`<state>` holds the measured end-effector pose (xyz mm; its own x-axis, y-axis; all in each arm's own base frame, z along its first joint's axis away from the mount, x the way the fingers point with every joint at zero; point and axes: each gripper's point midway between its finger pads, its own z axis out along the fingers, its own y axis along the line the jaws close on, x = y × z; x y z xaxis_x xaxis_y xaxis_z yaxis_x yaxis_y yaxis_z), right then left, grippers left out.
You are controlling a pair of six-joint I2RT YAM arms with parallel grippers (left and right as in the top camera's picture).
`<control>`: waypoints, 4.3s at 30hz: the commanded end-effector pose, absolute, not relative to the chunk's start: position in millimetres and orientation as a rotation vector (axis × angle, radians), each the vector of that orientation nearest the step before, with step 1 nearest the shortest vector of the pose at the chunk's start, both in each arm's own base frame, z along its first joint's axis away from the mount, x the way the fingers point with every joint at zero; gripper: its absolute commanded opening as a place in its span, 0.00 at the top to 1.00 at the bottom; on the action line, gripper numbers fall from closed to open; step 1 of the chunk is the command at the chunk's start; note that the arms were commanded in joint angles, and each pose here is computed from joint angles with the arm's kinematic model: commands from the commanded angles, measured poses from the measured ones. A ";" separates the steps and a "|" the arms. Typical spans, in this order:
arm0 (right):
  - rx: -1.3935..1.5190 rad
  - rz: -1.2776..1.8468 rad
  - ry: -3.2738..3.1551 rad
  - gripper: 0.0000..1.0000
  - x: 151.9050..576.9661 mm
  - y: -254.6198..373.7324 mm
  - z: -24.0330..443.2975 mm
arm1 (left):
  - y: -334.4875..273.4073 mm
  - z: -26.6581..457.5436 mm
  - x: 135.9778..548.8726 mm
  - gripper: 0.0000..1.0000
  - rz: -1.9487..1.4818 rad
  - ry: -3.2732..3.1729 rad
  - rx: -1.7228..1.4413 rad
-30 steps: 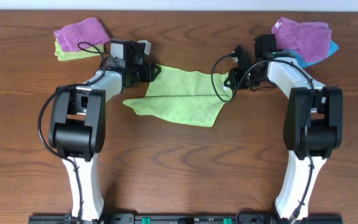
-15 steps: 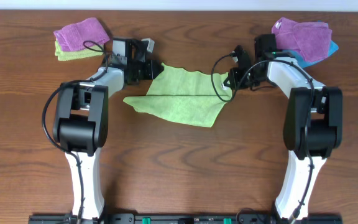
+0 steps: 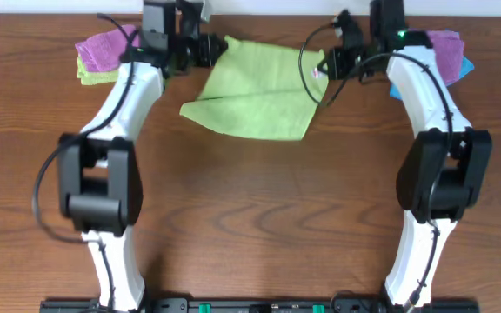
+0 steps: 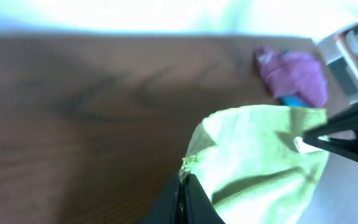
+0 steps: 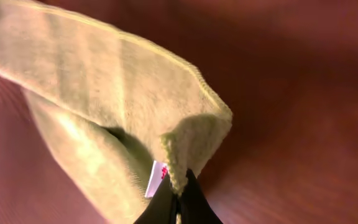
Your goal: Fold the cloth
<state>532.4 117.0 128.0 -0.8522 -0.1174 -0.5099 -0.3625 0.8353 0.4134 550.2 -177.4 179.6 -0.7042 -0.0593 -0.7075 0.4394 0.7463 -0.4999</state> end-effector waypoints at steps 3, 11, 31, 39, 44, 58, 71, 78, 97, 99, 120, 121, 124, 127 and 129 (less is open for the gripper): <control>-0.337 0.692 2.447 0.99 547.1 118.0 180.4 | -154.9 267.6 546.6 0.94 -0.658 2.062 0.294; -0.293 0.711 2.481 0.99 538.1 114.0 199.6 | -153.4 268.4 525.6 0.94 -0.669 2.130 0.300; -0.455 0.441 2.358 0.98 433.4 88.0 344.8 | -136.1 355.7 385.4 0.94 -0.562 2.179 0.432; -0.434 0.372 2.238 0.98 356.3 79.1 410.7 | -148.9 384.8 310.9 0.94 -0.458 2.158 0.521; -0.413 0.320 2.170 0.98 311.8 72.5 423.2 | -141.3 404.9 278.6 0.94 -0.346 2.081 0.522; -0.392 0.281 2.311 0.99 228.7 68.5 357.7 | -136.4 354.1 232.0 0.94 -0.373 2.222 0.443; -0.331 0.384 2.451 0.98 199.1 73.6 320.6 | -125.1 313.8 209.5 0.94 -0.408 2.313 0.342; -0.309 0.398 2.521 0.99 214.4 75.8 278.4 | -123.8 296.1 226.1 0.94 -0.339 2.343 0.305; -0.271 0.482 2.643 0.99 303.1 95.0 187.3 | -144.4 219.2 308.9 0.94 -0.206 2.533 0.239; -0.276 0.495 2.627 0.98 312.4 98.0 184.7 | -139.7 215.2 317.9 0.94 -0.199 2.536 0.207; -0.267 0.449 2.616 0.98 330.8 96.0 175.5 | -121.9 204.3 341.8 0.94 -0.061 2.520 0.093; -0.257 0.451 2.618 0.98 333.9 96.3 172.9 | -122.4 200.5 345.5 0.94 -0.056 2.523 0.093; -0.238 0.456 2.623 0.98 347.0 98.1 161.8 | -122.2 186.3 358.0 0.94 -0.043 2.540 0.078; -0.224 0.460 2.631 0.99 358.6 99.6 149.3 | -118.8 175.5 369.3 0.94 -0.026 2.548 0.056; -0.205 0.464 2.632 0.98 368.4 100.9 140.3 | -115.5 167.9 376.7 0.94 -0.018 2.554 0.037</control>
<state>362.2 102.2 153.0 -0.8675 -0.0958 -0.4880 -0.2605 0.9235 0.2817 369.5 -127.8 178.2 -0.8258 0.0301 -0.5632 0.0645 0.9971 -0.0413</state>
